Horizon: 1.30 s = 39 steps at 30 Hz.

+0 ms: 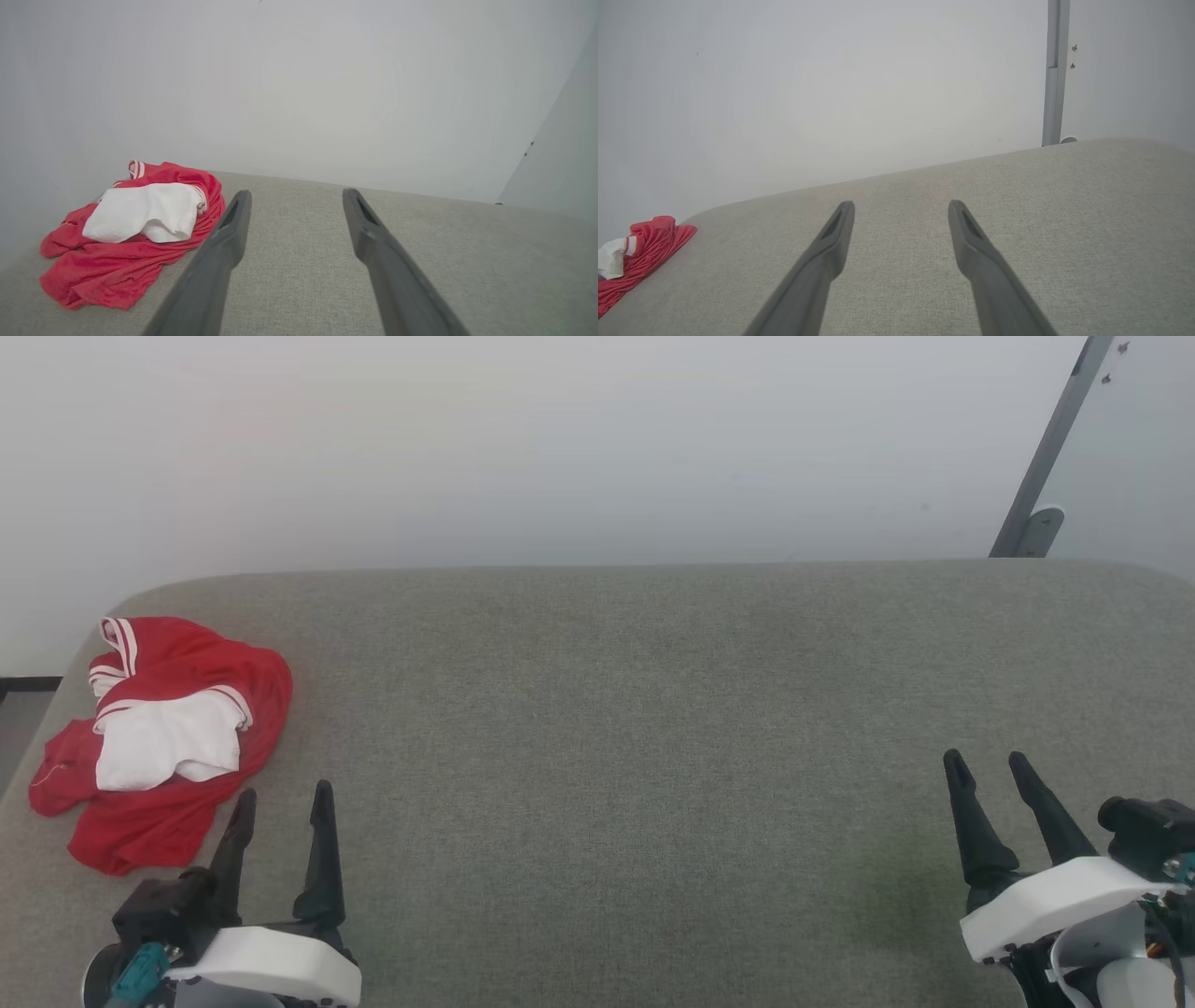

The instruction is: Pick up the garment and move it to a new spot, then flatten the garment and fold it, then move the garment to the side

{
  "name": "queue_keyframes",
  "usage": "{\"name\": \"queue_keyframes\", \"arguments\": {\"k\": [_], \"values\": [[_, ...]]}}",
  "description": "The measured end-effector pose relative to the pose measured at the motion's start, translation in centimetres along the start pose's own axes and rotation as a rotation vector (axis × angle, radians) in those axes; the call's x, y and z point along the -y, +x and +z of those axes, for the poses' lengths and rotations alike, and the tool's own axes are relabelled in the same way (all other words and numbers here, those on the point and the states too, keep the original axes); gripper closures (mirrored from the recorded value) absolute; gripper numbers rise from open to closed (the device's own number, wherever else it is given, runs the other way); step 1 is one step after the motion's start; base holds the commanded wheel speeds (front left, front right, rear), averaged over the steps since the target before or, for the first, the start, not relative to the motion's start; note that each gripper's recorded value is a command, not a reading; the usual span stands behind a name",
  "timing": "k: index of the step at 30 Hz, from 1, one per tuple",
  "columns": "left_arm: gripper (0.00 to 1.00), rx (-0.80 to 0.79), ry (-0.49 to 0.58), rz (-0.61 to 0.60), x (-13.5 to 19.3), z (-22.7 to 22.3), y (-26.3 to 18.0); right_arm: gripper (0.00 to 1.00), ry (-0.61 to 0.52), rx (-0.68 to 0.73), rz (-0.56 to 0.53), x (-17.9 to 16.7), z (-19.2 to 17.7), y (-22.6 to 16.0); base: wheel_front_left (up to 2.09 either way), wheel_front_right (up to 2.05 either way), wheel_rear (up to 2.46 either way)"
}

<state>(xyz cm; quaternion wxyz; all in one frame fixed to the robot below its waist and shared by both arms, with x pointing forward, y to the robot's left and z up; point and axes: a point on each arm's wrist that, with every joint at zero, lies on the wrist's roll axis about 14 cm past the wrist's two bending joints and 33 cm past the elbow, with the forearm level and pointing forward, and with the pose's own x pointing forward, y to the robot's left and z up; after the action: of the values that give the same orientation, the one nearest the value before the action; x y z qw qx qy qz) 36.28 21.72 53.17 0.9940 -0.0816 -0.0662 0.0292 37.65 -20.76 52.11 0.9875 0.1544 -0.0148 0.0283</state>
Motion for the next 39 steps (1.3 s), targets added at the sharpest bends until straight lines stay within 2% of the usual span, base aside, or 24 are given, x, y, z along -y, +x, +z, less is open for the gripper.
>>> {"name": "queue_keyframes", "arguments": {"k": [19,31,39], "values": [[0.0,0.043,0.099,-0.029,0.4,0.8,-0.1,0.0,-0.114,0.024,0.01,0.0,0.7,-0.1,0.0,0.0,0.0],[0.0,0.03,0.069,-0.032,0.3,0.4,-0.3,0.0,-0.119,0.029,0.007,0.1,0.9,-0.1,0.0,0.0,0.0],[0.0,0.025,0.059,0.038,-1.9,0.3,-1.0,0.0,-0.117,0.02,0.052,-1.3,0.5,0.3,0.0,0.0,0.0]]}}
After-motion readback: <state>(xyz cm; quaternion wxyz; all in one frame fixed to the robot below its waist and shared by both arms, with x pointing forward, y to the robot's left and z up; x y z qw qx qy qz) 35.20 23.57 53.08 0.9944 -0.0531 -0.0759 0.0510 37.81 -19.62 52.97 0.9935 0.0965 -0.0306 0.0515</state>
